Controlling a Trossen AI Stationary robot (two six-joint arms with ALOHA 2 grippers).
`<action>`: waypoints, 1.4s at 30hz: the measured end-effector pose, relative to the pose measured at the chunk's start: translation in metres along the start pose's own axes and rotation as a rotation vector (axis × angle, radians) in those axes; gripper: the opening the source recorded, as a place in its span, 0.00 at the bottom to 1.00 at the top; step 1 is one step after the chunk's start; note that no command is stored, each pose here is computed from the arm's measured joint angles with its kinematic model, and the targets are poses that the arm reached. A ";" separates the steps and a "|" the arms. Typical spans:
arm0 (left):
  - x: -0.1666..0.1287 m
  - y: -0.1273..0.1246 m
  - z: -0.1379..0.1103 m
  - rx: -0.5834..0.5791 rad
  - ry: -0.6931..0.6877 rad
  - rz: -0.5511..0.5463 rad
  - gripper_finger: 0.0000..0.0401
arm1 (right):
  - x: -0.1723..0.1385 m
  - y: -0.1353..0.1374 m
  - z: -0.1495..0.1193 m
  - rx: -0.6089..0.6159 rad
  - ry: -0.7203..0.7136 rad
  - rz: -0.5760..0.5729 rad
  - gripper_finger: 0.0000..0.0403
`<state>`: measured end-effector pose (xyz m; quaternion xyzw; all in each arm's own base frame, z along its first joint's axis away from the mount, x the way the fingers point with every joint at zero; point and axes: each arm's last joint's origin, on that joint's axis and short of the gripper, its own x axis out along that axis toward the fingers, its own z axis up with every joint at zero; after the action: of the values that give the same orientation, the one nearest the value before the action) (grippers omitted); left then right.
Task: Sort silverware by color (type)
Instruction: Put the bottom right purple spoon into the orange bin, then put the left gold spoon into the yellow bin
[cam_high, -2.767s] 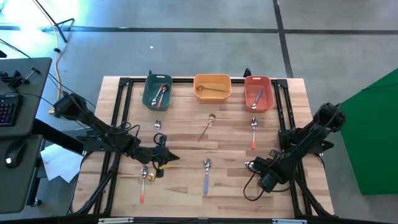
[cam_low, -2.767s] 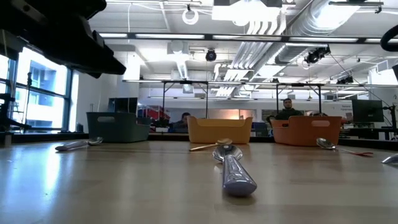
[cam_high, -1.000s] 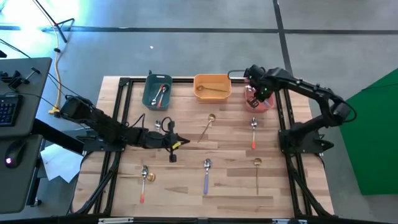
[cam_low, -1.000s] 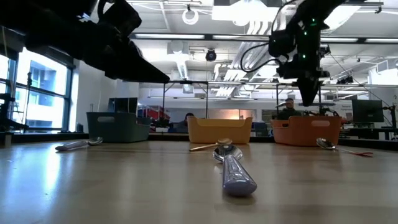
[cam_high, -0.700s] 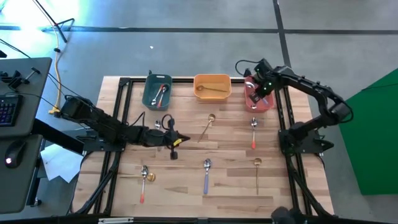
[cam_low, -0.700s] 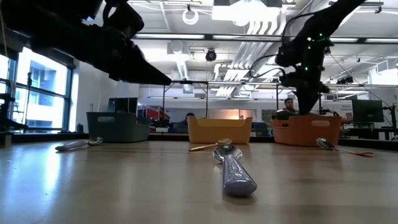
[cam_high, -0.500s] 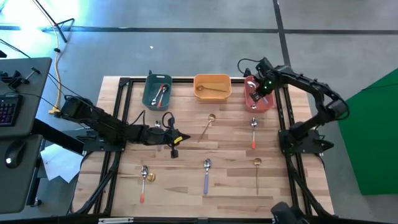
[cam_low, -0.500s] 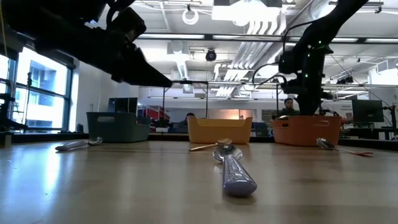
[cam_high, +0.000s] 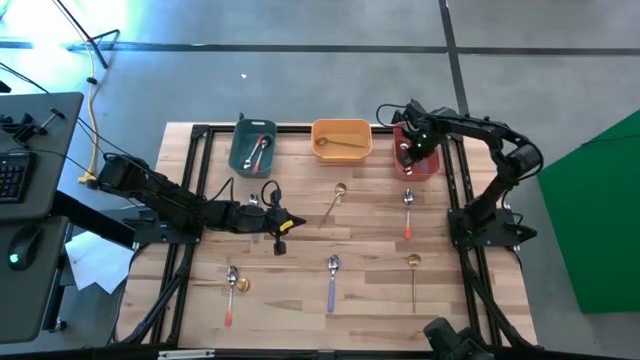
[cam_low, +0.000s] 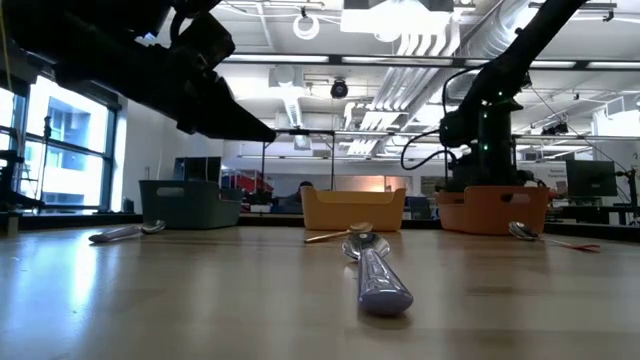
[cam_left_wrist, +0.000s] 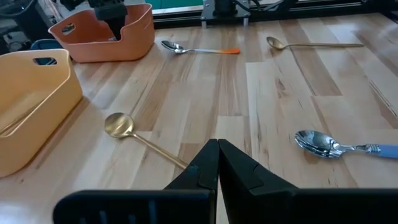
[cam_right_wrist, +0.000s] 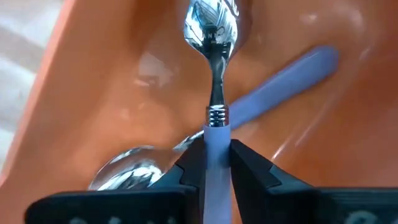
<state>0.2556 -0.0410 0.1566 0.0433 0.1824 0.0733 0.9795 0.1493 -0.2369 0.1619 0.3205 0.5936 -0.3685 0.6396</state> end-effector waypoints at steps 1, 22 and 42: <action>0.000 0.000 0.000 0.001 0.001 0.000 0.00 | 0.000 0.000 0.001 -0.011 -0.011 -0.020 0.15; -0.033 -0.002 -0.004 0.070 0.222 -0.108 0.00 | -0.075 0.063 -0.040 -0.424 -0.724 0.077 0.02; -0.109 -0.050 0.022 -0.095 0.844 -0.135 0.00 | -0.094 0.096 -0.098 -0.573 -1.205 0.138 0.00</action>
<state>0.1697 -0.1086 0.2096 -0.0478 0.5662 0.0288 0.8224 0.1773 -0.0948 0.2438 -0.0868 0.1853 -0.2691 0.9411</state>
